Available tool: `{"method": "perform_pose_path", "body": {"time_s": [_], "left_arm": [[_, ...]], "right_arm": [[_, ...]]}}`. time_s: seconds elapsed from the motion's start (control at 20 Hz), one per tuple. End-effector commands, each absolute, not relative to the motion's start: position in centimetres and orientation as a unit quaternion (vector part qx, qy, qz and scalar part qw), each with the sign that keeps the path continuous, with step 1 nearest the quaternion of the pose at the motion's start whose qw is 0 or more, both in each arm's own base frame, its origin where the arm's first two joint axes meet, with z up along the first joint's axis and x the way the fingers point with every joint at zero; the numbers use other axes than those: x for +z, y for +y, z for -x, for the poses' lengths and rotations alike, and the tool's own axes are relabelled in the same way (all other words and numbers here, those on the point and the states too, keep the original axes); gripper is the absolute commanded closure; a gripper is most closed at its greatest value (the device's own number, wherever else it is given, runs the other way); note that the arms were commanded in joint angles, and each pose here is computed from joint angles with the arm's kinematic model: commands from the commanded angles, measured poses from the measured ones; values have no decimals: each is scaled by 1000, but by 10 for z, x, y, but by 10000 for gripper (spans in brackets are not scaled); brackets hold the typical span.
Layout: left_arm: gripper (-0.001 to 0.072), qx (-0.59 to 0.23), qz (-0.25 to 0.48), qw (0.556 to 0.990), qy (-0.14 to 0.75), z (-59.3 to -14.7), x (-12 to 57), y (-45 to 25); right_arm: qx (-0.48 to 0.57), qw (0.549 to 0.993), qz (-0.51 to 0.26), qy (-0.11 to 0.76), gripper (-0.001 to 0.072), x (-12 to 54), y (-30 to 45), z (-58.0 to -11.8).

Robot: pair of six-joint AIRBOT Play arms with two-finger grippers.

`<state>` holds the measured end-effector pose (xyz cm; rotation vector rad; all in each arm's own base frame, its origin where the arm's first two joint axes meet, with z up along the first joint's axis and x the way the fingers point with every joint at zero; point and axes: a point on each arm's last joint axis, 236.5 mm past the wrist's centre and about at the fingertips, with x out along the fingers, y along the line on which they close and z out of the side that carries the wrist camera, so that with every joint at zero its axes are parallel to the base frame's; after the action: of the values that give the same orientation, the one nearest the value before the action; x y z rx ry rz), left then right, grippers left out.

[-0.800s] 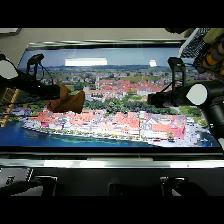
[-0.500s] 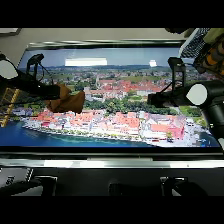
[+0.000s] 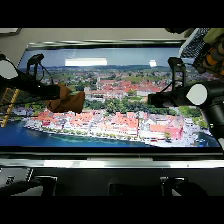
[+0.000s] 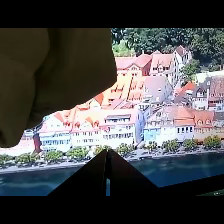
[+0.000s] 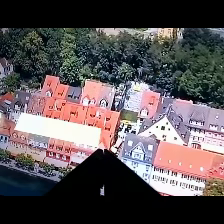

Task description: Fold the clothes and pants, and hang the long-sleeved shirts on hangers.

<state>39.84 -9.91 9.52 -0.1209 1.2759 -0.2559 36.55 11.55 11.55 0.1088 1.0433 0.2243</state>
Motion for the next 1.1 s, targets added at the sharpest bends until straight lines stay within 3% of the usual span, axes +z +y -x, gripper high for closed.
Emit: {"method": "perform_pose_path", "body": {"time_s": [0.0,1.05], "left_arm": [[691,-119,56,794,594,-398,95,-99],[691,-114,48,799,589,-403,94,-96]], "right_arm": [[108,860,-52,497,679,116,116,-365],[106,857,-69,499,679,116,119,-364]]}}
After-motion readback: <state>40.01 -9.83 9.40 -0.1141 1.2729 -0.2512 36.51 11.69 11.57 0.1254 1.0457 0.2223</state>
